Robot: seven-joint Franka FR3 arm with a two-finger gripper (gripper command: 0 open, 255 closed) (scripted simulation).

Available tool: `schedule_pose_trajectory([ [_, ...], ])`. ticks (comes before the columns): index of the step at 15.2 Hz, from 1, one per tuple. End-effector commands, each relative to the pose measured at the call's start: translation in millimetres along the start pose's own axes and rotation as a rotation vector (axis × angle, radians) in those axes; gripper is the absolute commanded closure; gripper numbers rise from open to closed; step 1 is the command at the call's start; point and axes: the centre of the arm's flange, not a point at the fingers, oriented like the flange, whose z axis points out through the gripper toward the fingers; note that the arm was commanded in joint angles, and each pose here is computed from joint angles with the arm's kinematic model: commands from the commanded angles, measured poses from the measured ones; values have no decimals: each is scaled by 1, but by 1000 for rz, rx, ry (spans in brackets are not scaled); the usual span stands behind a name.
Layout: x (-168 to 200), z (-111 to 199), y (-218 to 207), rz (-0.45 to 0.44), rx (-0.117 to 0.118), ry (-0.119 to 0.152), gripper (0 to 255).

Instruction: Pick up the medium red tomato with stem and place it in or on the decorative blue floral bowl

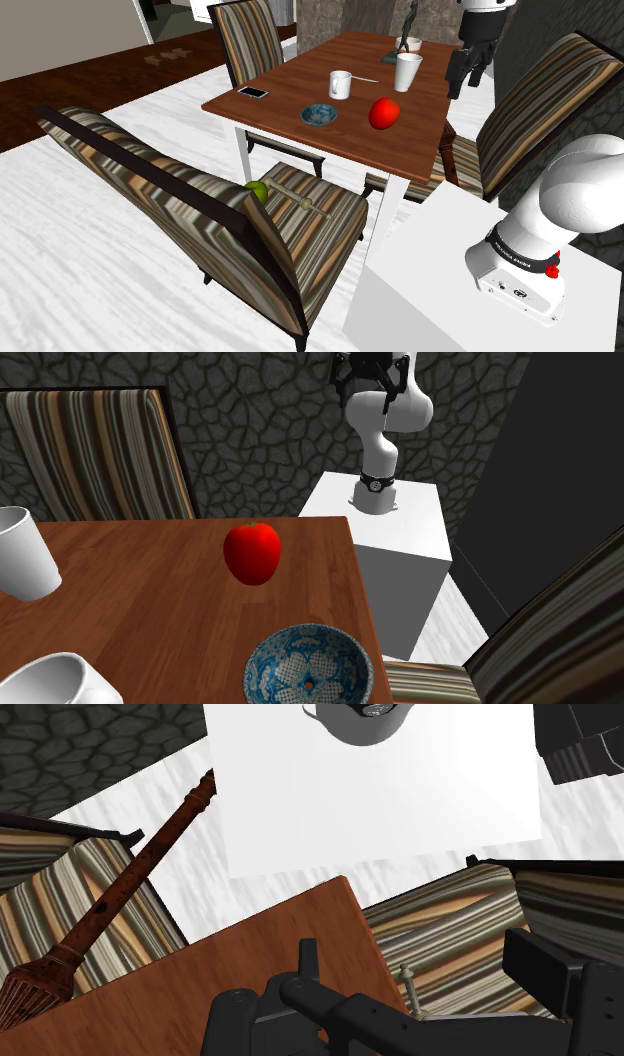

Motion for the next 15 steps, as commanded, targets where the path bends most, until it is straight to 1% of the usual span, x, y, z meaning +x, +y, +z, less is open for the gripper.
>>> schedule_pose_trajectory([
  [1,0,0,0,0,0,0,0],
  [8,41,36,68,-198,31,125,0],
  [15,99,67,125,-396,63,251,0],
])
